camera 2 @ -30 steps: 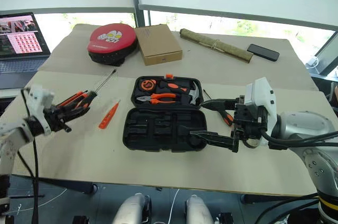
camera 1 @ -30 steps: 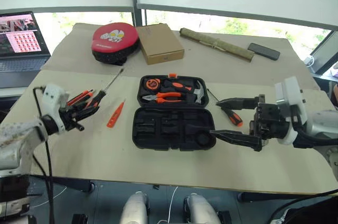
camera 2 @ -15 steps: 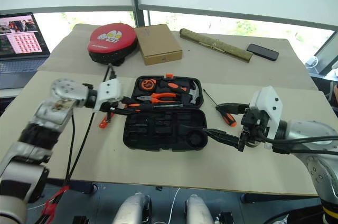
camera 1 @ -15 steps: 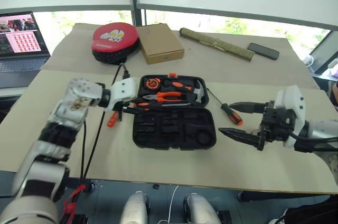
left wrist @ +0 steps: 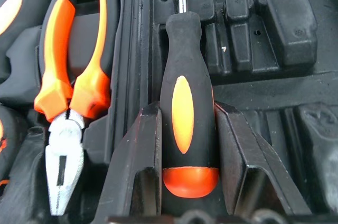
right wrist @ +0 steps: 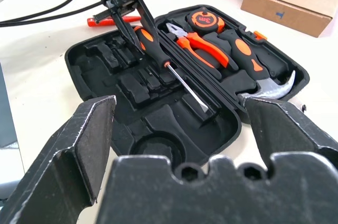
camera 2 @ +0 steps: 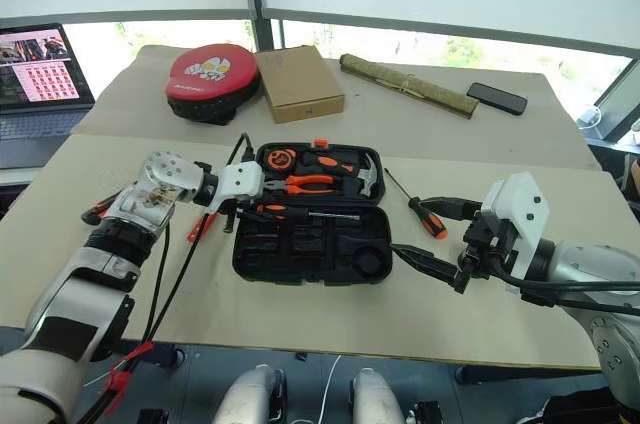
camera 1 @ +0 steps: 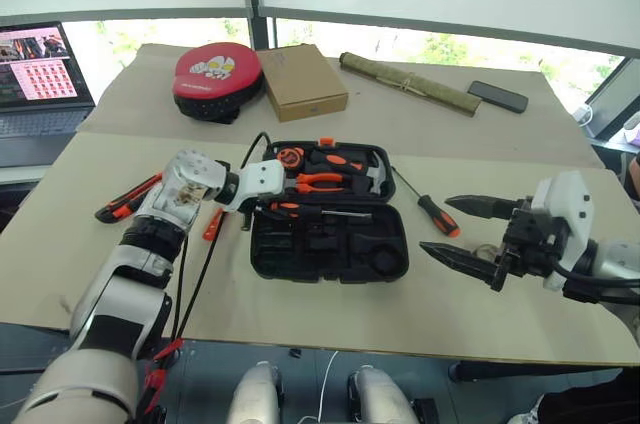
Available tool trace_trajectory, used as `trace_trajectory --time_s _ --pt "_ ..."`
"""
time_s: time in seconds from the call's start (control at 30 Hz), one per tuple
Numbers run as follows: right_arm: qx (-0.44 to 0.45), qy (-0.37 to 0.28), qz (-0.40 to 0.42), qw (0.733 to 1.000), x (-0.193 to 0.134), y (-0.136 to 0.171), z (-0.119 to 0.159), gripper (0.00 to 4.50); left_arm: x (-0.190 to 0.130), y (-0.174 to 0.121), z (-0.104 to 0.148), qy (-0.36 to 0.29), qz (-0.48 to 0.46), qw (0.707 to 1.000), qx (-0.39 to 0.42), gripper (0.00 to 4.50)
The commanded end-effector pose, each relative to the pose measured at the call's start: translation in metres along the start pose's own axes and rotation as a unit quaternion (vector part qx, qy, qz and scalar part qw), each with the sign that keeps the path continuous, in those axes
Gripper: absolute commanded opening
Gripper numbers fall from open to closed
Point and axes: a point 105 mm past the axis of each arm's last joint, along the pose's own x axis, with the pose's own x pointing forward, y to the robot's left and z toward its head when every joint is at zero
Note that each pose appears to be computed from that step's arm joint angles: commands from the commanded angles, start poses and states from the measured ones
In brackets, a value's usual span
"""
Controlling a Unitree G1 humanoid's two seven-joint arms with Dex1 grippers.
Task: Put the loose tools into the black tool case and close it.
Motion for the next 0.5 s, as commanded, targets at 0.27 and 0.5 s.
trace_trajectory --time_s 0.27,0.5 --pt "-0.016 -0.015 -0.001 1.000 0.000 0.000 0.010 4.50 -0.021 0.019 0.039 -0.050 0.016 0.998 0.019 3.95" --pt "-0.018 -0.018 0.002 1.000 0.003 -0.001 0.011 4.50 -0.019 0.025 0.048 -0.053 0.026 0.998 0.027 2.85"
